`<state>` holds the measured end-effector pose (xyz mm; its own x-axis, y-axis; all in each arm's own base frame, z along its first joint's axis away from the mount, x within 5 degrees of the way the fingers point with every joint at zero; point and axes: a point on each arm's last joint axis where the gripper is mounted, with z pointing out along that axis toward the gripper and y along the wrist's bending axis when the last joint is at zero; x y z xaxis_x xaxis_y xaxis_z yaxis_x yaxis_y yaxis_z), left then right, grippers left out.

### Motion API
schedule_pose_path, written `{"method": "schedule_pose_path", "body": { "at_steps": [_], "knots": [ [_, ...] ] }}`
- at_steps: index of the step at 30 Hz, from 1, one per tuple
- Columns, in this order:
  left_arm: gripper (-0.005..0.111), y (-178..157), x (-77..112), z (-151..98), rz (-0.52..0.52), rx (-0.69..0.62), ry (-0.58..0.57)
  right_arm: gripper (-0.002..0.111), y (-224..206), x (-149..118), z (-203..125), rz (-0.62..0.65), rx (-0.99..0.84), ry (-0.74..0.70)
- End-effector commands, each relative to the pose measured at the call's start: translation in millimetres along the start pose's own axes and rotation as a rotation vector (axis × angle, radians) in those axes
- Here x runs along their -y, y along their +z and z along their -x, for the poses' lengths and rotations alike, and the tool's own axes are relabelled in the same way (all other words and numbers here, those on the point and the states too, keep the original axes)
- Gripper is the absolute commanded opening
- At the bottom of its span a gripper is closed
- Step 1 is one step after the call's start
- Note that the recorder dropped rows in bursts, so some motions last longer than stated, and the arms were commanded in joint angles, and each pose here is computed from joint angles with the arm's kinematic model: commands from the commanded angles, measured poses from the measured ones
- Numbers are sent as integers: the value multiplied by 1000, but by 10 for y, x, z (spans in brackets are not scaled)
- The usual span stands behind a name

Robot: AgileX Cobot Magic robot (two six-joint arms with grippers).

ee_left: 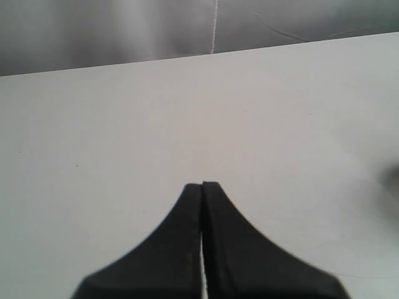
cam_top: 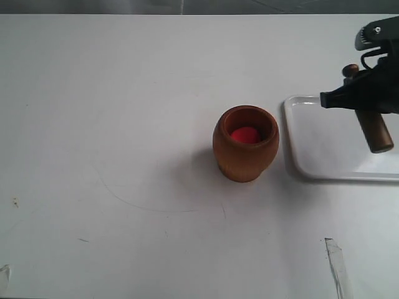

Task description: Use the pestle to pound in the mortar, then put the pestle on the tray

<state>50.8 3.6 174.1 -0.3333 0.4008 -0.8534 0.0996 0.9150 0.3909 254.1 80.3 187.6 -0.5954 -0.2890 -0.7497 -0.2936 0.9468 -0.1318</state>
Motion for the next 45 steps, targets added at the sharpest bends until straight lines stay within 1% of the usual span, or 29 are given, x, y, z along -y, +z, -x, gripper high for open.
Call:
{"method": "schedule_pose_path", "body": {
  "at_steps": [1,2,5,7,11,16,21,23,28,29,31,32,34,35,36,37,38,39,40,41,42,43,44,45],
  "knots": [
    [0,0,6,4,-8,7,-12,0,356,-37,183,129,-81,21],
    [0,0,6,4,-8,7,-12,0,450,-62,202,159,-103,23],
    [0,0,6,4,-8,7,-12,0,720,-100,162,175,-159,25],
    [0,0,6,4,-8,7,-12,0,868,-106,103,163,-189,24],
    [0,0,6,4,-8,7,-12,0,1099,-106,-118,124,-260,16],
    [0,0,6,4,-8,7,-12,0,1240,-123,-299,115,-320,4],
    [0,0,6,4,-8,7,-12,1,1245,-119,-303,110,-320,3],
    [0,0,6,4,-8,7,-12,9,1242,-132,-309,125,-327,5],
    [0,0,6,4,-8,7,-12,40,1224,-152,-303,148,-334,12],
    [0,0,6,4,-8,7,-12,47,1211,-149,-283,147,-327,16],
    [0,0,6,4,-8,7,-12,52,1145,-130,-187,140,-291,16],
    [0,0,6,4,-8,7,-12,52,1103,-118,-123,136,-267,17],
    [0,0,6,4,-8,7,-12,51,864,-58,158,115,-154,23],
    [0,0,6,4,-8,7,-12,50,725,-27,296,103,-94,32],
    [0,0,6,4,-8,7,-12,45,537,4,455,99,-22,34],
    [0,0,6,4,-8,7,-12,37,382,19,566,105,29,36],
    [0,0,6,4,-8,7,-12,24,161,30,697,123,94,37],
    [0,0,6,4,-8,7,-12,14,-38,23,798,142,150,33],
    [0,0,6,4,-8,7,-12,1,-237,3,881,165,204,10],
    [0,0,6,4,-8,7,-12,0,-523,-41,981,195,283,-16],
    [0,0,6,4,-8,7,-12,0,-663,-76,1005,213,319,-26],
    [0,0,6,4,-8,7,-12,0,-923,-132,1009,226,391,-42],
    [0,0,6,4,-8,7,-12,0,-1065,-151,986,218,437,-50],
    [0,0,6,4,-8,7,-12,0,-1332,-157,881,182,531,-49]
  ]
}}
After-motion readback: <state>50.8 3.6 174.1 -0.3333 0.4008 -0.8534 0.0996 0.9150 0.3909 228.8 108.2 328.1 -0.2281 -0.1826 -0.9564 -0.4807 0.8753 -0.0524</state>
